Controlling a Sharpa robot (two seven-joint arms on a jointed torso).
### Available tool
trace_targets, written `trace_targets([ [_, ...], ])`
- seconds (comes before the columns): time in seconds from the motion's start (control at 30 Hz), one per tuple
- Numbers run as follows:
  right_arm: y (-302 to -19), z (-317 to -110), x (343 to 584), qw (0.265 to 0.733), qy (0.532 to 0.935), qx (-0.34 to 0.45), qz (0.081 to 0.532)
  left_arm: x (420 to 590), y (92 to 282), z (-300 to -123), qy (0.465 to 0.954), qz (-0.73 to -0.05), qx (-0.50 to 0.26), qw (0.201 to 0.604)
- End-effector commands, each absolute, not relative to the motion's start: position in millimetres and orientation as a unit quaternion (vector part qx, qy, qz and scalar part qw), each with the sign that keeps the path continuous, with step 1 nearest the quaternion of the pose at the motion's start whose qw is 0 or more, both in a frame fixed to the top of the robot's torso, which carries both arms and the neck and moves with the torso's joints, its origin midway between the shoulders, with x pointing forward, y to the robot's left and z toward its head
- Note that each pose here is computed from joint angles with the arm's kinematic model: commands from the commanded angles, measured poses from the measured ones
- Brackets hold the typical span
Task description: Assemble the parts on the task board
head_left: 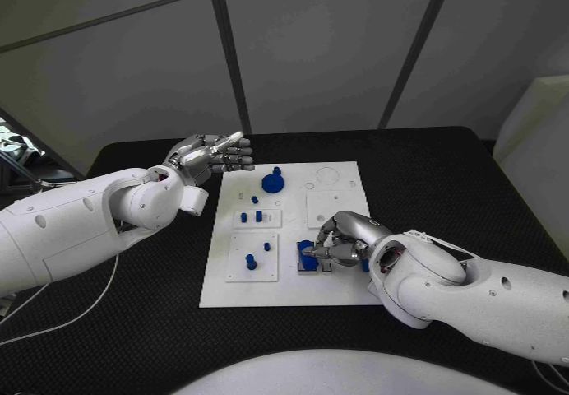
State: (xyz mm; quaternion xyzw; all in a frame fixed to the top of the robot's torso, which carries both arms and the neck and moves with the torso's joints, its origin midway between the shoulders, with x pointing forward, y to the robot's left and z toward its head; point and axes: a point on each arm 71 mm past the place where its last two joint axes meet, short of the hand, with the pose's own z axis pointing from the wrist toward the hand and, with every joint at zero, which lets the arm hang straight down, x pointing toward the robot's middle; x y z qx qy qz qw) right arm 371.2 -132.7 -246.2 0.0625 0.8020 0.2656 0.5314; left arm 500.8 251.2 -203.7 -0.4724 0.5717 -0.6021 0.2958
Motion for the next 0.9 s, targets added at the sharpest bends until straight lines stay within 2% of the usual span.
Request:
trace_targets([
  [0.03,-135.8,-250.1,371.1,0.537,0.805,0.055,0.248,500.4,250.1,-202.3,0.574,-0.606,-0.467,0.293],
  [0.43,-134.4,-248.9,370.8,0.541,0.800,0.045,0.255,500.4,250.4,-202.3,0.574,-0.605,-0.467,0.293],
  [0.9,-133.9,-238.0,369.7,0.563,0.755,0.079,0.327,500.4,250.2,-202.4,0.574,-0.605,-0.467,0.293],
])
